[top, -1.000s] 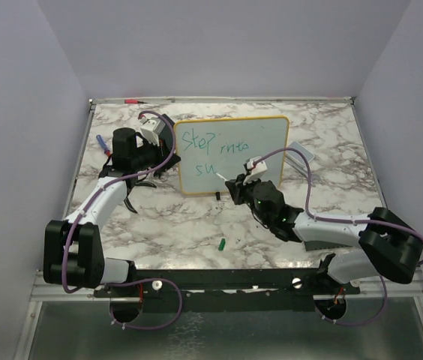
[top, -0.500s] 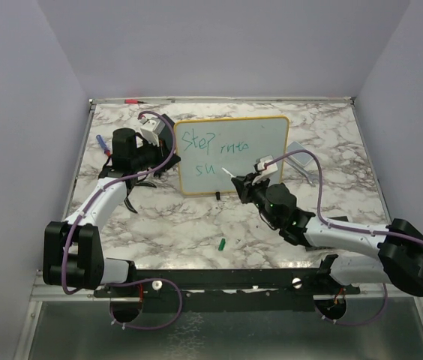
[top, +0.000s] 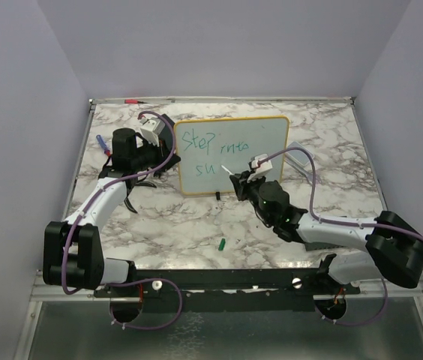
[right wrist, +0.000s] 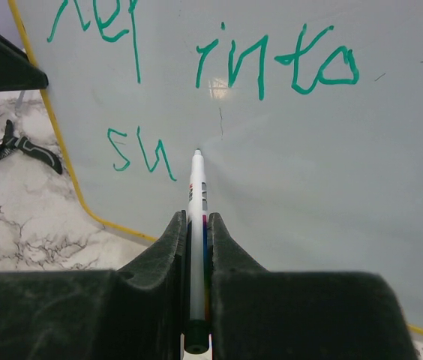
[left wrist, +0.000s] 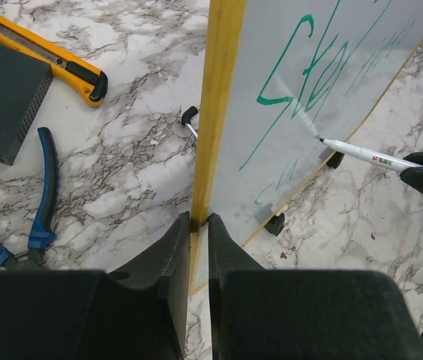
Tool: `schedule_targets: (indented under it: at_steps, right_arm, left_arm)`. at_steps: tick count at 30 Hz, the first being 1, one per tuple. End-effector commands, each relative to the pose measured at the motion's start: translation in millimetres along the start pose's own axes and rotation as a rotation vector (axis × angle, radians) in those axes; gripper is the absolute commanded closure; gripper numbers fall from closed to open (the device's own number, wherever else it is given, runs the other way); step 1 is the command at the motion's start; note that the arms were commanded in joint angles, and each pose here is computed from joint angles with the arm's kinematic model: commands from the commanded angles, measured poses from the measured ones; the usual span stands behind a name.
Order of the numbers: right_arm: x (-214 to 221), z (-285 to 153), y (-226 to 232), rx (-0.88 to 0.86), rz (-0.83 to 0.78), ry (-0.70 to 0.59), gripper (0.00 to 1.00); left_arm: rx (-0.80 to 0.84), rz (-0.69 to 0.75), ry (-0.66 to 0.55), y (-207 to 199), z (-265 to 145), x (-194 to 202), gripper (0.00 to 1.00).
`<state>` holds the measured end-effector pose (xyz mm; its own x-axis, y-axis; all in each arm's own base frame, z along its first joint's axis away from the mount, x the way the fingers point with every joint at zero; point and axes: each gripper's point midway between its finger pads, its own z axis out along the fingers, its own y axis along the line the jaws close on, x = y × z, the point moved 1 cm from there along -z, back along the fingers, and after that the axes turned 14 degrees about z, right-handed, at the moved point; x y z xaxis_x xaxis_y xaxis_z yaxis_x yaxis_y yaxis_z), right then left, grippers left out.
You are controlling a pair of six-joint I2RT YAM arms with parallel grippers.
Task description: Write a sentence on the whiteboard
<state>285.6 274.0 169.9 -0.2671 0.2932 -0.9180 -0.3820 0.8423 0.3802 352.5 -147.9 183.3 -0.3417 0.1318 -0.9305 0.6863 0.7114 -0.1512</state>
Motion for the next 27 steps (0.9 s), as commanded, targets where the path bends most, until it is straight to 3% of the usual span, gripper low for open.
schedule_targets:
  at_steps: [1, 17, 27]
  right_arm:
    - [-18.3, 10.3, 3.9, 0.022, 0.001, -0.066, 1.00]
    - [22.5, 8.0, 3.3, -0.019, -0.011, 0.071, 0.99]
    - [15.4, -2.4, -10.6, 0.038, -0.003, 0.041, 0.99]
  left_arm:
    - [-0.016, 0.038, -0.046, -1.0, -5.1, -15.2, 1.00]
    - [-0.018, 0.037, -0.044, -0.3, -5.0, -14.5, 1.00]
    - [-0.019, 0.036, -0.043, 0.1, -4.6, -14.3, 1.00]
